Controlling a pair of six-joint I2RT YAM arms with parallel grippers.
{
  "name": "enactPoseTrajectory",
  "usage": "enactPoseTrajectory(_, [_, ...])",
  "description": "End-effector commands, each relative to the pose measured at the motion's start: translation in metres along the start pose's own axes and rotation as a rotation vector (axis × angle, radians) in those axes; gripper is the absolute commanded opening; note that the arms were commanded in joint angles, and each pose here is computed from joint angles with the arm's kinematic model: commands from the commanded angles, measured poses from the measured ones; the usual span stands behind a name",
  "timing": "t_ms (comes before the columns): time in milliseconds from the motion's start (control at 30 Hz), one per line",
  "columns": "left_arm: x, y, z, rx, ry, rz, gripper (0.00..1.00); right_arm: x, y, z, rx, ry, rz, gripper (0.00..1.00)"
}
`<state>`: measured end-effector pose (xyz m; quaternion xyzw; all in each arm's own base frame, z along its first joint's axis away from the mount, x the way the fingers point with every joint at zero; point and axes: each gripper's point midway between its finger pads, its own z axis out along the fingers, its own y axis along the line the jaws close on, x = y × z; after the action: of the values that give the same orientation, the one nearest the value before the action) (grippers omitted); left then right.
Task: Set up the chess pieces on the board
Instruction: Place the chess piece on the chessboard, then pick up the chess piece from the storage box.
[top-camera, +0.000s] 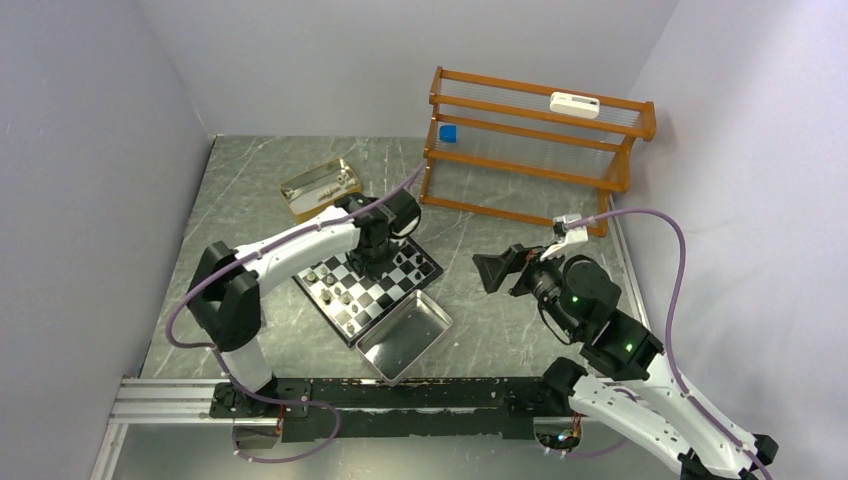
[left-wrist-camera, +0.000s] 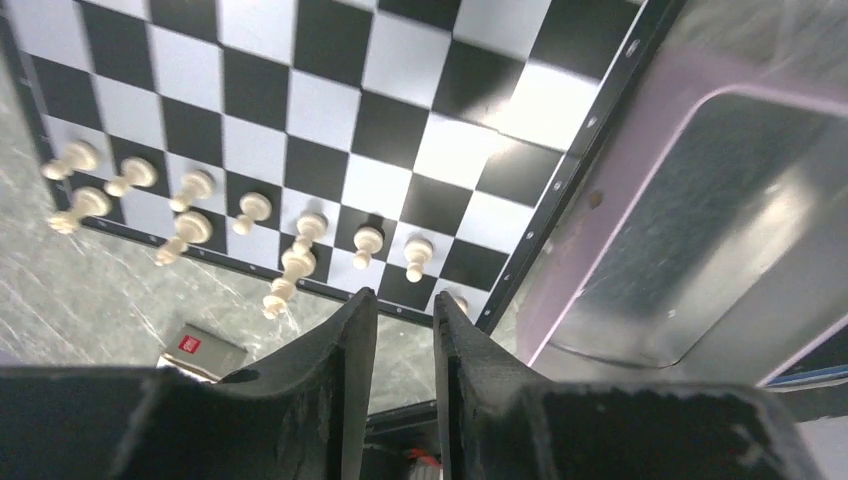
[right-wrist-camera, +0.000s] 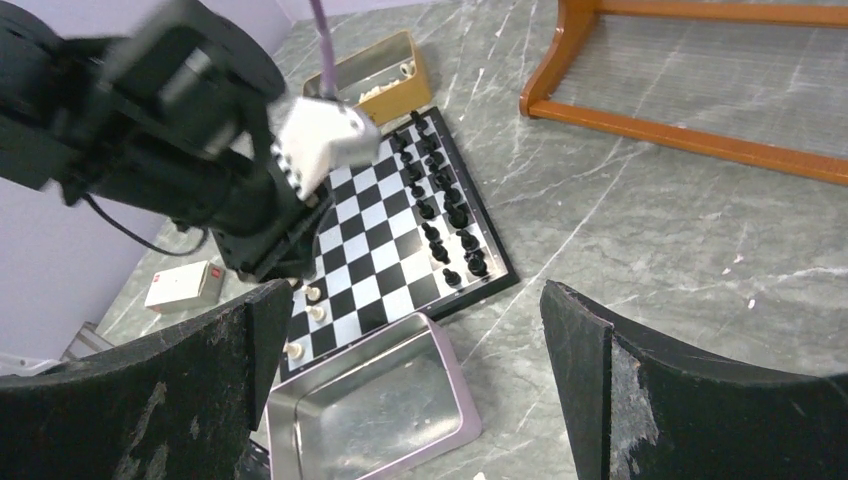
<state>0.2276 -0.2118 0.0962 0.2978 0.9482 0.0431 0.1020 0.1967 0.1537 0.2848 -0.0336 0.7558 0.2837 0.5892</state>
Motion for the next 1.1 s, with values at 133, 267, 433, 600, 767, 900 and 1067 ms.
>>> enactPoseTrajectory(133, [-0.089,0.058,-0.083,0.01,-0.446,-0.309,0.4,0.017,-0.007,0.011,0.07,0.088,0.003,1.0])
enactPoseTrajectory(267, [-0.128,0.098,-0.124,0.018,-0.649,-0.434,0.54,0.02,-0.008,0.017,0.1,0.116,0.009,1.0])
enactPoseTrajectory(433, [-0.16,0.145,-0.141,-0.08,-0.749,-0.477,0.71,0.019,0.004,0.021,0.045,0.113,0.033,1.0])
enactPoseTrajectory(600, [-0.186,0.197,-0.114,-0.14,-0.721,-0.508,0.63,0.019,0.01,0.024,0.017,0.129,-0.002,1.0])
enactPoseTrajectory(767, [-0.207,0.239,-0.087,-0.147,-0.775,-0.535,0.53,0.016,0.006,0.027,0.036,0.107,-0.014,1.0])
enactPoseTrajectory(900, [-0.224,0.255,-0.055,-0.116,-0.799,-0.499,0.51,0.016,0.01,0.031,0.016,0.098,-0.021,1.0])
enactPoseTrajectory(1067, [-0.235,0.265,-0.005,-0.108,-0.752,-0.464,0.49,0.02,0.009,0.037,0.03,0.118,-0.044,1.0])
